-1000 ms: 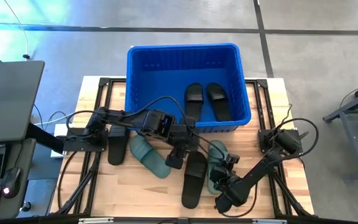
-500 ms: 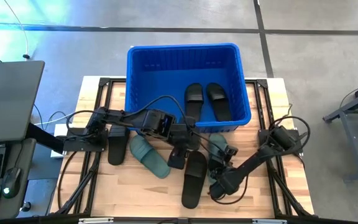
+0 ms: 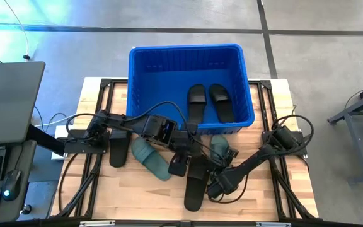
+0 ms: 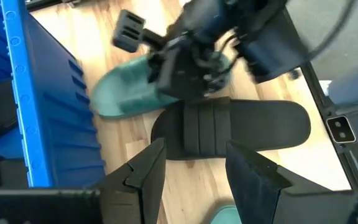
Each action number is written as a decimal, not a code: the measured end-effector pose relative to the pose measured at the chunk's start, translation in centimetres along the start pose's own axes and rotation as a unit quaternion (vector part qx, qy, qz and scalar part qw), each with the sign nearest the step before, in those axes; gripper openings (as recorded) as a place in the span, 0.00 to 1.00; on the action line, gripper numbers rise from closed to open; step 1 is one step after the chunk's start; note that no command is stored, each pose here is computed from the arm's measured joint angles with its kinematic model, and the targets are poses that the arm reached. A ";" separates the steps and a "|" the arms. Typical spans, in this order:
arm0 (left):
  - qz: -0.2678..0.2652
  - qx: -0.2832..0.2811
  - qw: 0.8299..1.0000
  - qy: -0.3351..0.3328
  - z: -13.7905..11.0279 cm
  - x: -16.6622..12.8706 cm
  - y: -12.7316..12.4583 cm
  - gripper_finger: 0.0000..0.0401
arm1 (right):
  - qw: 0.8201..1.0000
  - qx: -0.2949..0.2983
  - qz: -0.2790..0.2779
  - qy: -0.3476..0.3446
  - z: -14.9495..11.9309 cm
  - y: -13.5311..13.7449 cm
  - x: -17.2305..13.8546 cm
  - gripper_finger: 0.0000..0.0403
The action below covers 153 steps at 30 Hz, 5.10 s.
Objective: Pick and place slides into bin
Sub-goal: Put the green slide into the blue bin
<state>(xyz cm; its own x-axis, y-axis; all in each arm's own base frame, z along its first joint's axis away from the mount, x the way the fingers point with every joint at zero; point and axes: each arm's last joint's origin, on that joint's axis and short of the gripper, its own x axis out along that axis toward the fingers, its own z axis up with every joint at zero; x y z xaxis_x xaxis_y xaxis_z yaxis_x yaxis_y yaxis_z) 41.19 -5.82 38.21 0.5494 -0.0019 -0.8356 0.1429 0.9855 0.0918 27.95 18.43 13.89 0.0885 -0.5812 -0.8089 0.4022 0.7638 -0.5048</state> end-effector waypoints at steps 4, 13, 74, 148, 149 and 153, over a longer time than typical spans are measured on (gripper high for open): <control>0.000 0.000 1.000 0.001 0.0 0.0 0.0 0.37 | 0.999 -0.027 0.041 0.009 1.1 0.4 -3.4 0.02; -0.001 0.002 1.000 0.001 0.0 0.0 0.0 0.37 | 0.992 -0.088 0.072 0.052 2.4 -1.5 -10.5 0.01; 0.298 0.006 0.942 -0.152 -7.0 -21.8 2.9 0.37 | 0.987 0.030 -0.151 -0.046 29.4 -21.0 10.8 0.00; 0.107 -0.239 0.946 0.192 -9.3 -2.1 -10.7 0.37 | 0.977 0.036 0.042 -0.205 17.6 -24.7 -15.8 0.31; 0.116 -0.261 0.934 0.215 -9.9 -0.8 -11.0 0.37 | 0.977 0.034 0.043 -0.206 17.5 -24.6 -16.0 0.31; 0.159 -0.320 0.892 0.276 -12.4 3.1 -11.5 0.37 | 0.978 0.004 0.043 -0.206 17.1 -24.0 -16.4 0.31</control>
<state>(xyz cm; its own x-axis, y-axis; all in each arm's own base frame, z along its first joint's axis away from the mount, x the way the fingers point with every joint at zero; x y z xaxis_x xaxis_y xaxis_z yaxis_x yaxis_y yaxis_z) 31.03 -15.02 27.89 -0.0356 0.2054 -0.9780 -0.5442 0.8169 0.1914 32.41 4.77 44.41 0.4812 -0.5796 -0.6577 0.3841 0.8138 -0.4361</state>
